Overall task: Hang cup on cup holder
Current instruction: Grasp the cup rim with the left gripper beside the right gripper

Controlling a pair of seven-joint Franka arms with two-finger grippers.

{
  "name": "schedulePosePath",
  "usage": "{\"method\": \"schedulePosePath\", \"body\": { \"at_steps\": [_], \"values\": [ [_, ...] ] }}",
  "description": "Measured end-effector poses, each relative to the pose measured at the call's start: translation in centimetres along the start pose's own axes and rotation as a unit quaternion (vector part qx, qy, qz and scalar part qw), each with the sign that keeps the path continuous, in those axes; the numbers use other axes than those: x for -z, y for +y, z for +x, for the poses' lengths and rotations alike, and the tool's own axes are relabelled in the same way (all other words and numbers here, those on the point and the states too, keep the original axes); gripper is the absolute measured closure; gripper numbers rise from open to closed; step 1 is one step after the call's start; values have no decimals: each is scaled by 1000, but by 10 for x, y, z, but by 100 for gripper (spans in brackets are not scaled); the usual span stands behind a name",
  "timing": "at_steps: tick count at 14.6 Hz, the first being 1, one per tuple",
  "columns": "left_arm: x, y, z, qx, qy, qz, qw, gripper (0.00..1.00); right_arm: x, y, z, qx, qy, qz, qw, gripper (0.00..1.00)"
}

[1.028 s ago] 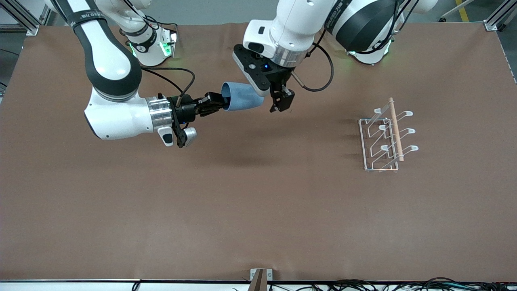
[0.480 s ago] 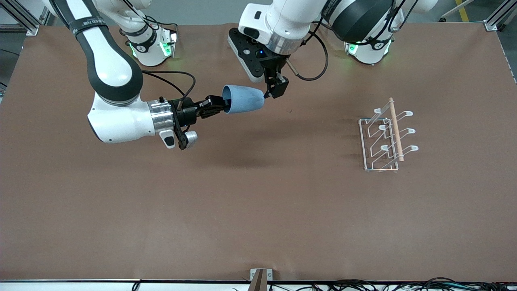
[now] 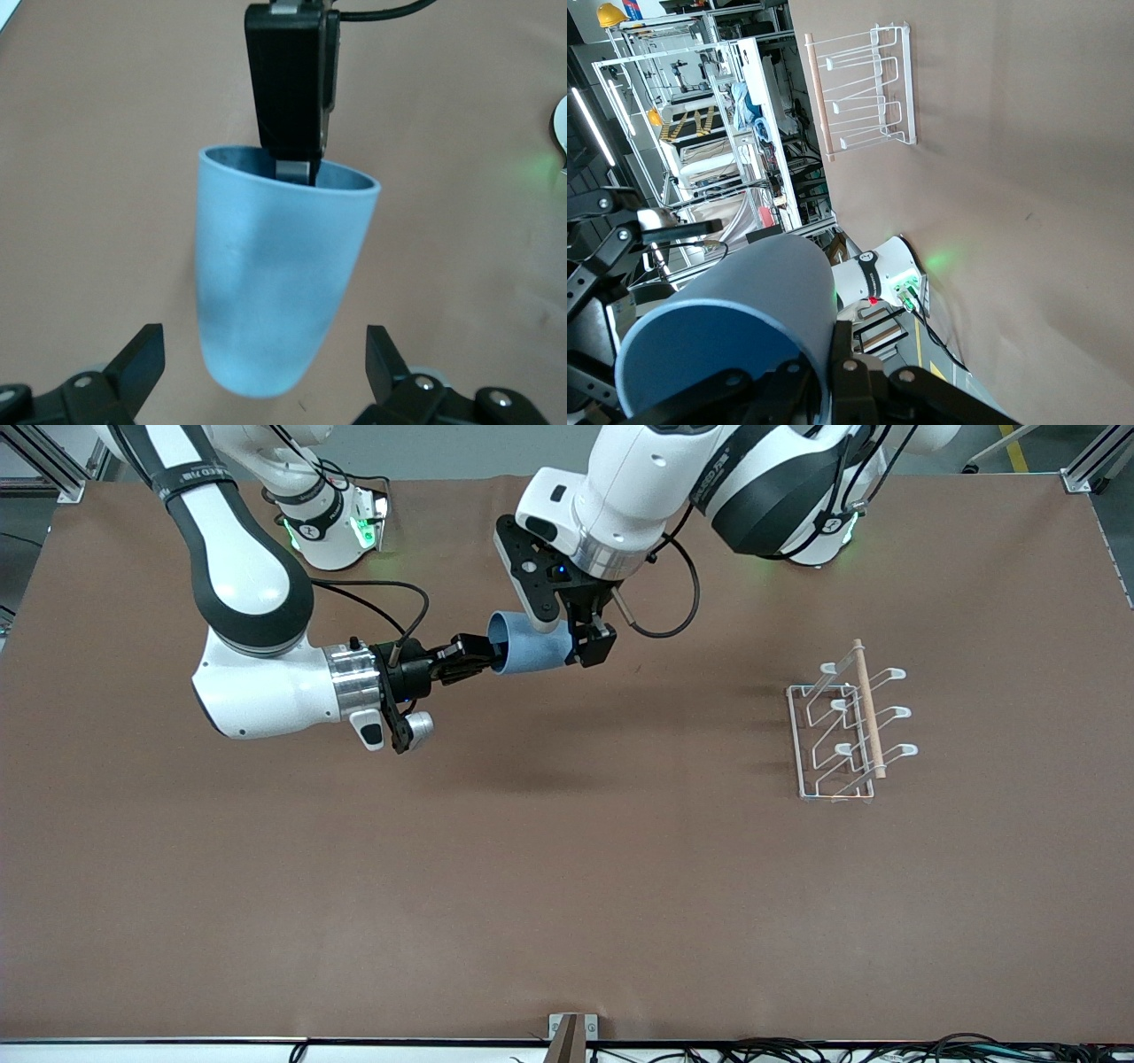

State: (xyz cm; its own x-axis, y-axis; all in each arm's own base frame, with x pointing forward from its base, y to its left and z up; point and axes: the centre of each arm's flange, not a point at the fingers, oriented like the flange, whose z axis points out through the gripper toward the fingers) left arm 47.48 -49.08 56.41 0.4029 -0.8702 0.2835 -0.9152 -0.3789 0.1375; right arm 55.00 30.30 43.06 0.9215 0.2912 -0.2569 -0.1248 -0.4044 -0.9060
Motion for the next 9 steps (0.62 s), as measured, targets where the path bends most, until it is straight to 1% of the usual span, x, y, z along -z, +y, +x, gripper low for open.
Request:
{"method": "schedulePosePath", "body": {
  "at_steps": [4,9],
  "values": [
    [-10,-6,5,-12,14,2,1000,3,0,0,0,0,1,0,1000,92],
    [-22,-6,6,-19,10,-4,1000,7,0,2,1,-1,2,0,1000,91]
  ]
}}
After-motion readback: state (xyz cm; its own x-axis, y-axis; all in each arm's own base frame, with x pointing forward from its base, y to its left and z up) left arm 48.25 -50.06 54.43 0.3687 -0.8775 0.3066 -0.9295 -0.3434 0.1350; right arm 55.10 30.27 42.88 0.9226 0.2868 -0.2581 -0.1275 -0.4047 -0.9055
